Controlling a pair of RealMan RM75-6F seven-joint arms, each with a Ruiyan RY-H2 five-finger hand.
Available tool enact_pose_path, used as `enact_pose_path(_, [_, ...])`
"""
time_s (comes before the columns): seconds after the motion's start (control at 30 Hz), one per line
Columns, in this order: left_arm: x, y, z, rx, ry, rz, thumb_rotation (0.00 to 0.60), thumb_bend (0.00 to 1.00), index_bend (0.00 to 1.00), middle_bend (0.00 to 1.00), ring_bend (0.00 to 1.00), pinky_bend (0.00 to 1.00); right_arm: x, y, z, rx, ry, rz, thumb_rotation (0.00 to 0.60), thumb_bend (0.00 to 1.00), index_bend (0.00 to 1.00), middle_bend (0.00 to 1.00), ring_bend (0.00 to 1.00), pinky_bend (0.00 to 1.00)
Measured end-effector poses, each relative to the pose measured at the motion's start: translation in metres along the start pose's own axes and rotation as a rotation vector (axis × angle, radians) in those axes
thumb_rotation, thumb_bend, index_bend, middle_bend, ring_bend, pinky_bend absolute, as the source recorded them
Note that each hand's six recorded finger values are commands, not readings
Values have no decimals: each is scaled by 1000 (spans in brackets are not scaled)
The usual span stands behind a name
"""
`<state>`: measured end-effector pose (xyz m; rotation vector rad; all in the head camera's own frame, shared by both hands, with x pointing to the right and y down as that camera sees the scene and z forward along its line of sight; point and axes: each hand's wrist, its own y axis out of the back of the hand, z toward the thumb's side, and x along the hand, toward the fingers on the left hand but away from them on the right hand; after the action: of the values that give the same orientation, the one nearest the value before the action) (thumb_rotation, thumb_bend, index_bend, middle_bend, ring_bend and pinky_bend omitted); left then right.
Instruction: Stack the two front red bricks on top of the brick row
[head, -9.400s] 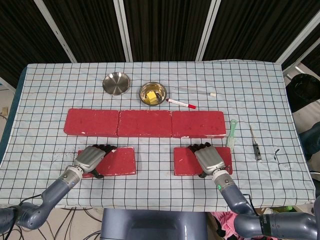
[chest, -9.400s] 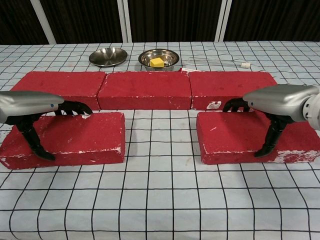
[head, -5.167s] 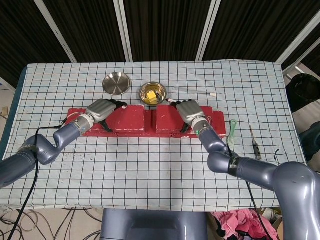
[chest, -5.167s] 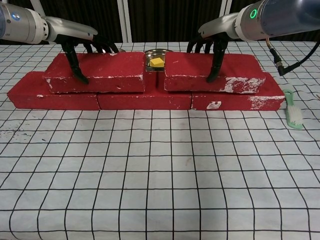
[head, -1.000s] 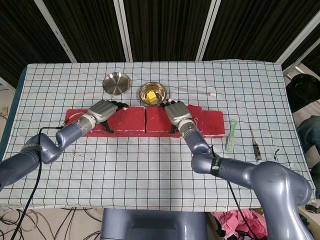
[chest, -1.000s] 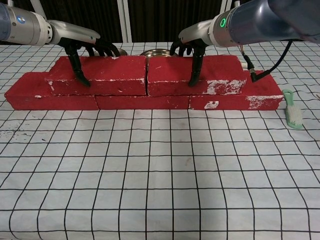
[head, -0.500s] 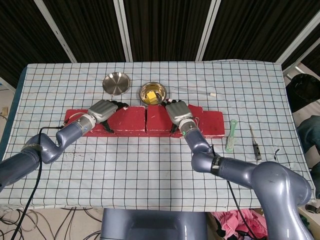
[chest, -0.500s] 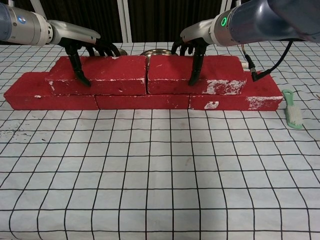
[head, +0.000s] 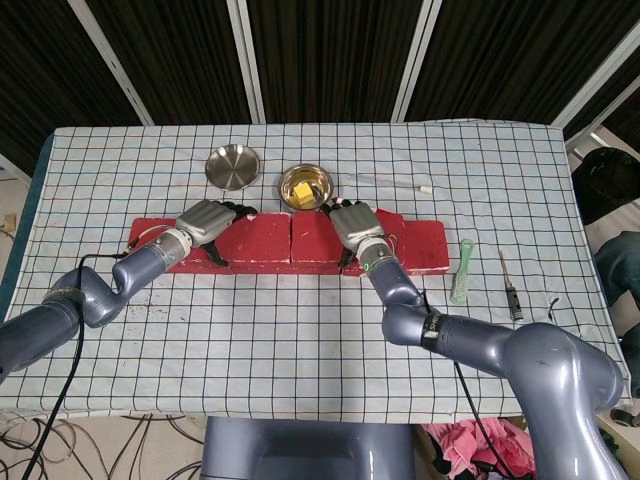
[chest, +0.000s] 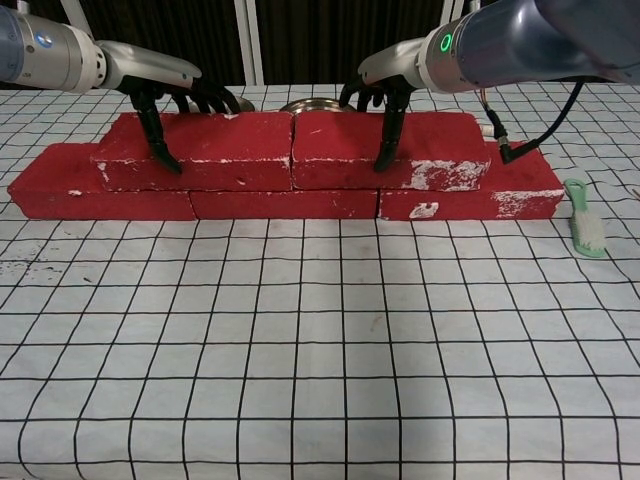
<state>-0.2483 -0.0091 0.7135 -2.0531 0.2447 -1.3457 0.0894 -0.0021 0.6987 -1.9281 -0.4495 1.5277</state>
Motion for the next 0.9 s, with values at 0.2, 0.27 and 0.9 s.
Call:
enact_pose_path(0.2, [0,-1,0,0,2,-1,600,96,130,211,118,233,0,-1,1,1,3,3,600,0,56,106,62,187])
enact_pose_path(0.27, [0,-1,-1,0,3,-3,600,74,124,210,116,232,0,-1,1,1,4,4,600,0,49,96,53,187])
enact_pose_path(0.9, [1,1,0,1,11,-6,600,20,96,185,83,213,0,-1,1,3,5,-2,600,0,31,79,38,187])
